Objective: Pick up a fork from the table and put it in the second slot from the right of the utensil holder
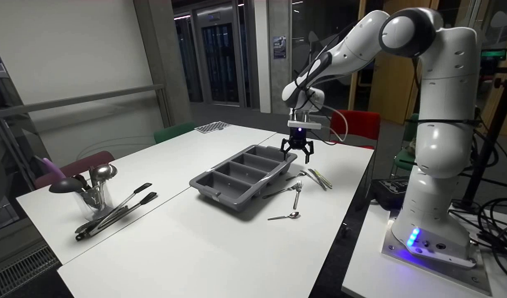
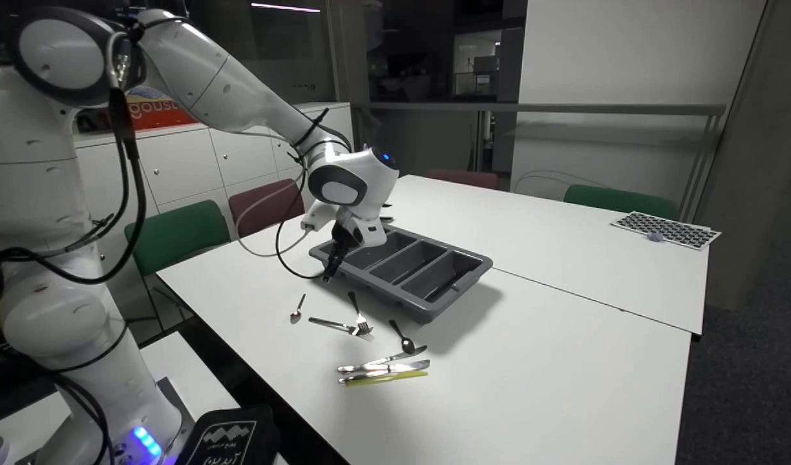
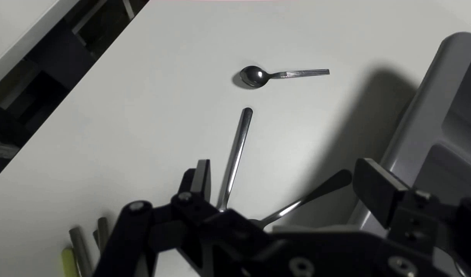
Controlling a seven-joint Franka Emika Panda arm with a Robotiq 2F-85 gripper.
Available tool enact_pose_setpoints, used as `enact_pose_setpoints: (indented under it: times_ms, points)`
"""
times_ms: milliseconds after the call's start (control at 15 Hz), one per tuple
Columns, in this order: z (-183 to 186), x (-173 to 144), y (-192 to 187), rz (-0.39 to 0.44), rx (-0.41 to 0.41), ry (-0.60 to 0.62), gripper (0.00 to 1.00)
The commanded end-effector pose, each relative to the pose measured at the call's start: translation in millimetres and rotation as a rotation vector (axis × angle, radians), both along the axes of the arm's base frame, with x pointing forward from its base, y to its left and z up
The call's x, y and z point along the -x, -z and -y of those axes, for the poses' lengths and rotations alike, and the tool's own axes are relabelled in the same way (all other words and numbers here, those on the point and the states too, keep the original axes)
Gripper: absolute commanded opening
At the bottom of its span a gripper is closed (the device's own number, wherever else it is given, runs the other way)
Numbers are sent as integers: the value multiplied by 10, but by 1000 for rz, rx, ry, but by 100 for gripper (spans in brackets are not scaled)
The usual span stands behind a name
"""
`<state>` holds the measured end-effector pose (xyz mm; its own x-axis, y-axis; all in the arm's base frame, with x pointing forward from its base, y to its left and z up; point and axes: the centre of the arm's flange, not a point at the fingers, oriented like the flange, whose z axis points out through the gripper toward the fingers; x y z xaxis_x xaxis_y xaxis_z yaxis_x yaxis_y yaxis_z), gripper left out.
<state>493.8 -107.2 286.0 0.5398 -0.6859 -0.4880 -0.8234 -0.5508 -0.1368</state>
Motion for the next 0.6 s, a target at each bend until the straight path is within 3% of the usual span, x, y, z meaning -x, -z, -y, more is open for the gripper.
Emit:
enact_pose_setpoints:
  times_ms: [0,267,533]
  points:
    - [105,-331,375,-65,-24,107,100]
    - [183,-297,668,-143,-6,138,100]
    - [121,-67,743,-151,25,166,100]
